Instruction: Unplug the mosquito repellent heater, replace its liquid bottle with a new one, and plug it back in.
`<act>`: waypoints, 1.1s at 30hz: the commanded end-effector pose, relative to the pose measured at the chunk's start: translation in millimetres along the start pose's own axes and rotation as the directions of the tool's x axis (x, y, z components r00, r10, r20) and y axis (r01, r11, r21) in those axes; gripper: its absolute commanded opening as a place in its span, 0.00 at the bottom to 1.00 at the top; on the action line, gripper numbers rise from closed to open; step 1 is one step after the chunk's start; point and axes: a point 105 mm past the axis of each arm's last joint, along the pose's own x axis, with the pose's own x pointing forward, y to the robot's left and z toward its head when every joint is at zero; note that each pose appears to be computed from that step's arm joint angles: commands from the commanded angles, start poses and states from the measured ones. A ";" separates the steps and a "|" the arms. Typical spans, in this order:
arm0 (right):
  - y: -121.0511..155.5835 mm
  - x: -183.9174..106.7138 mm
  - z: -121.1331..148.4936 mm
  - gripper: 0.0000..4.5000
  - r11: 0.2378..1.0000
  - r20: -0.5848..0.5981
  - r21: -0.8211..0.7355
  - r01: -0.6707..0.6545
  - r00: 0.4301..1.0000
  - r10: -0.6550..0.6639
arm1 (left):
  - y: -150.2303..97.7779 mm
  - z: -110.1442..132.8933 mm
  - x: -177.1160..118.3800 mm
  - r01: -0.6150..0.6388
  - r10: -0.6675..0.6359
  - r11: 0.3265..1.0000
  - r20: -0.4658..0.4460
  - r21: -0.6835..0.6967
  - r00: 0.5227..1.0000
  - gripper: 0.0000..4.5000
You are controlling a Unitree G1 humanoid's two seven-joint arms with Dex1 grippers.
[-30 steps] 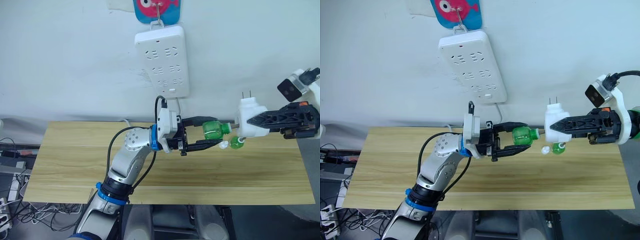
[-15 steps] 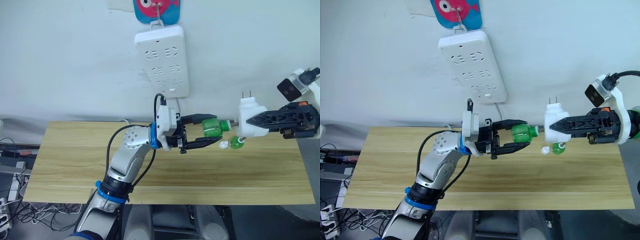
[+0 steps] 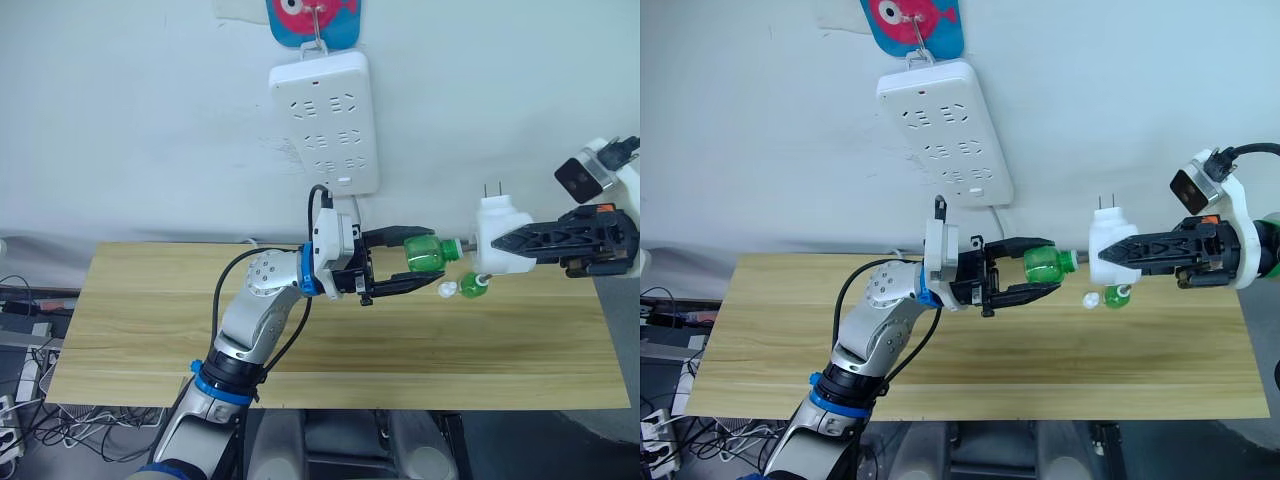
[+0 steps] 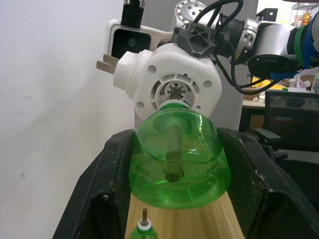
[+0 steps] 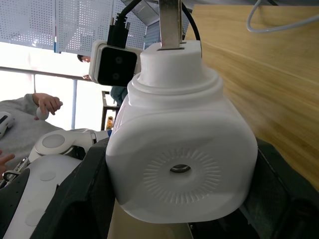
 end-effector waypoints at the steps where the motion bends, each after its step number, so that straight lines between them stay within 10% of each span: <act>1: 6.6 1.5 -4.4 0.68 1.000 -0.033 -0.026 -0.007 0.999 0.007 | -6.5 19.9 12.1 0.044 -0.048 0.997 0.066 0.061 0.997 0.49; 33: 11.3 4.1 -0.2 0.68 0.999 -0.041 -0.039 -0.026 0.999 0.024 | -10.0 16.6 15.3 0.055 -0.057 0.997 0.037 0.060 0.998 0.49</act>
